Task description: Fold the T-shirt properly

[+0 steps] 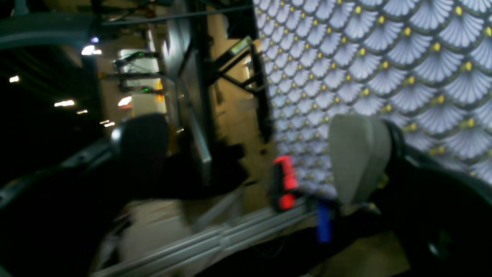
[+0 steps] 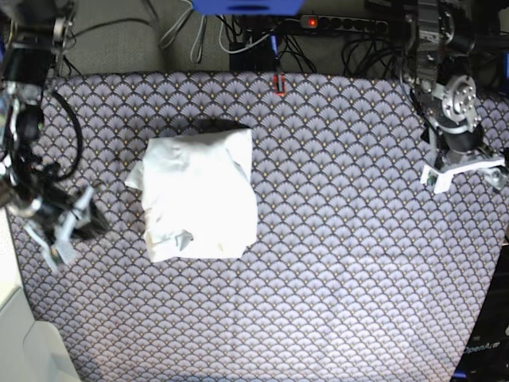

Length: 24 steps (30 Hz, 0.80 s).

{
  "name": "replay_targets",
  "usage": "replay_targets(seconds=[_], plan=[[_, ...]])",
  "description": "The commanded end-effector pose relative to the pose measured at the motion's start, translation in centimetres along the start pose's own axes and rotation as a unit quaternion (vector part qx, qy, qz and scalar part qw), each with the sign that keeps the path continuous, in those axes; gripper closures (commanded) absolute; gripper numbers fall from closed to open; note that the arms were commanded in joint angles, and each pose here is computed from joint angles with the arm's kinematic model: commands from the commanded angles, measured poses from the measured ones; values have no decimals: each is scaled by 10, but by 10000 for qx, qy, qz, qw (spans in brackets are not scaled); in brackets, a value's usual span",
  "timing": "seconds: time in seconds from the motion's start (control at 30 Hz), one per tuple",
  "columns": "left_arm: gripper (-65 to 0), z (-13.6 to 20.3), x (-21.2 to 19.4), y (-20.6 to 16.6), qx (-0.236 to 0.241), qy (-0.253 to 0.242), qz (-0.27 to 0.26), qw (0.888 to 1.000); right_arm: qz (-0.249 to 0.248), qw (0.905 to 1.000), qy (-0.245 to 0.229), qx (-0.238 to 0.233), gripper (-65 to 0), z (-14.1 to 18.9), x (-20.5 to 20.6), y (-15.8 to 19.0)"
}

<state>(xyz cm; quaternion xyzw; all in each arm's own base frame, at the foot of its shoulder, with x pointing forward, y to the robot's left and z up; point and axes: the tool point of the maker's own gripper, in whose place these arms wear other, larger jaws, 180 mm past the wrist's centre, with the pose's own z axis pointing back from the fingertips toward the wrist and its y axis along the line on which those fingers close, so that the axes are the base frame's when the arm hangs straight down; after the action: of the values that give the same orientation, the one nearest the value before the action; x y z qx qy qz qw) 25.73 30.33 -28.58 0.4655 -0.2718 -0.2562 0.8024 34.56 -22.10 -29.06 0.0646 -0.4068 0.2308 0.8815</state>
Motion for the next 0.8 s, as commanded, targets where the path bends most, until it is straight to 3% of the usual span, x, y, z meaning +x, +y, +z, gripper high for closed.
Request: replay_targets(seconds=[0.0, 0.17, 0.43, 0.67, 0.77], plan=[[-650, 2, 3, 11, 129, -76, 66, 9999, 152, 9992, -316, -166, -180, 18, 12, -5], [-650, -2, -29, 4, -275, 103, 327, 9990, 132, 9958, 223, -873, -179, 72, -47, -11], [-650, -9, -71, 11, -916, 319, 1253, 9874, -403, 9789, 1210, -1594, -179, 138, -133, -33], [-650, -2, -100, -8, -1185, 643, 1048, 9853, -553, 9684, 2012, -1366, -179, 160, -187, -8], [-650, 4, -122, -28, -1436, 902, 882, 9816, -907, 9642, 2170, -1226, -179, 159, -210, 10]])
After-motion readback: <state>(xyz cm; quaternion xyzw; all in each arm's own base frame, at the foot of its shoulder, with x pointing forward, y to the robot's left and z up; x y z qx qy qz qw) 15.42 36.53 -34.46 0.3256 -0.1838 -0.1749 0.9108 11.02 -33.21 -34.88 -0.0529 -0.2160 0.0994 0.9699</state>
